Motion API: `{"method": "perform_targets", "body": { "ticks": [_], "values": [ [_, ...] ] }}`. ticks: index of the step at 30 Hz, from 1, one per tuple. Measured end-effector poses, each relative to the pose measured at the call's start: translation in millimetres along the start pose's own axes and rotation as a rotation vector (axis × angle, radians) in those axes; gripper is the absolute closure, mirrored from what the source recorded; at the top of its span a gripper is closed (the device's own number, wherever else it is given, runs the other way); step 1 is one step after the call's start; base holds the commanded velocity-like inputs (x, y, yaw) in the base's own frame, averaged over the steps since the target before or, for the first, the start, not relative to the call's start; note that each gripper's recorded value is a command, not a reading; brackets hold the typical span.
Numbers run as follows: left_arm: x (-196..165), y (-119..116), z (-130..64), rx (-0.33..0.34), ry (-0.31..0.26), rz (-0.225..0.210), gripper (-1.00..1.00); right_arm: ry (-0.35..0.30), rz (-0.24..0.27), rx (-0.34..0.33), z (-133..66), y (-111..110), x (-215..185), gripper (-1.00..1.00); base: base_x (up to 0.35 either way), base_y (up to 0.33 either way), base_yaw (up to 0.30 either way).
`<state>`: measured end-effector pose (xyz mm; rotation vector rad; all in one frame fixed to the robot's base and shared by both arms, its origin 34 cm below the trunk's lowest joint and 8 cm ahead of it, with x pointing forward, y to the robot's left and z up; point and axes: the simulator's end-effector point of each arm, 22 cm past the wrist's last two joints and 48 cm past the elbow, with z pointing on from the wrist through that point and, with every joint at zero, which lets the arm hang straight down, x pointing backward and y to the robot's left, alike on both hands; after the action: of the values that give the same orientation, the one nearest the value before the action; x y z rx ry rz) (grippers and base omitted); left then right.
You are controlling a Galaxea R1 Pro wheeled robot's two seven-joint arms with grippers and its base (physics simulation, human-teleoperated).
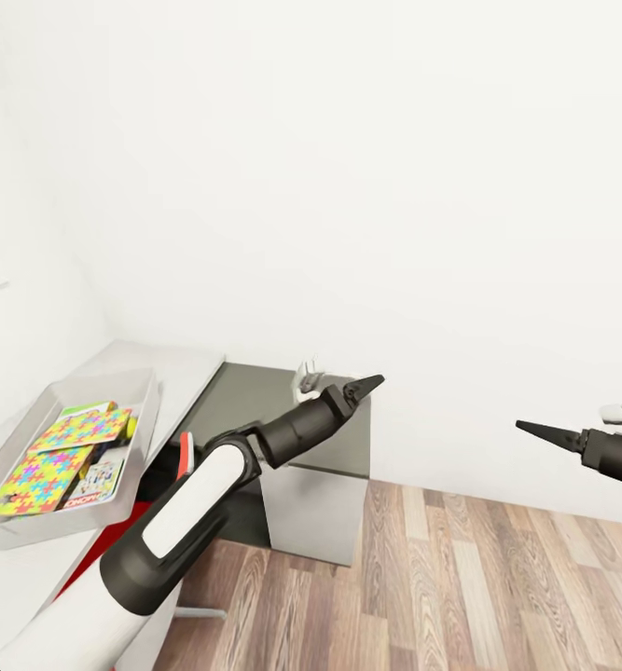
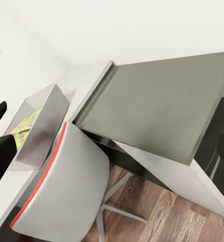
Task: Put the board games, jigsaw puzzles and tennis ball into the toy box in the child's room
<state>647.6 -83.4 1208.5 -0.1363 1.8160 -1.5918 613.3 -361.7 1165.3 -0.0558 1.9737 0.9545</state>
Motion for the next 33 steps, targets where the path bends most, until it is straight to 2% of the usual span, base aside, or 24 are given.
{"method": "perform_targets", "body": {
  "ticks": [4,6,9,10,11,12,15,18,23,33],
  "values": [
    [2,34,-8.1,-0.082,-0.006,-0.002,-1.00,0.032,0.005,0.028,8.8,-4,14,-1.00,0.000,0.000,0.000],
    [6,56,-12.1,-0.137,-0.004,-0.005,-1.00,0.063,0.002,0.074,15.6,-13,25,-1.00,0.000,0.000,0.000],
    [16,95,-19.3,-0.223,0.006,-0.022,-1.00,0.114,-0.009,0.181,22.4,-34,43,-1.00,0.000,0.000,0.000],
    [16,94,-19.5,-0.222,0.005,-0.021,-1.00,0.113,-0.009,0.181,22.0,-33,43,-1.00,0.000,0.000,0.000],
    [28,122,-25.8,-0.279,0.018,-0.042,-1.00,0.140,-0.009,0.243,25.2,-46,56,-1.00,0.000,0.000,0.000],
    [36,139,-30.4,-0.314,0.027,-0.059,-1.00,0.152,-0.004,0.264,27.0,-51,64,-1.00,0.000,0.000,0.000],
    [61,187,-46.8,-0.411,0.047,-0.094,-1.00,0.181,0.022,0.296,31.8,-56,89,-1.00,0.000,-0.003,0.000],
    [78,220,-60.3,-0.472,0.049,-0.089,-1.00,0.207,0.049,0.312,33.5,-58,113,-1.00,0.000,-0.075,0.000],
    [88,239,-70.2,-0.500,0.044,-0.059,-1.00,0.250,0.079,0.339,27.7,-62,145,-1.00,0.000,-0.191,0.000],
    [92,245,-75.1,-0.511,0.042,-0.036,-1.00,0.268,0.087,0.359,21.0,-63,159,-1.00,0.000,-0.256,0.000]
  ]
}}
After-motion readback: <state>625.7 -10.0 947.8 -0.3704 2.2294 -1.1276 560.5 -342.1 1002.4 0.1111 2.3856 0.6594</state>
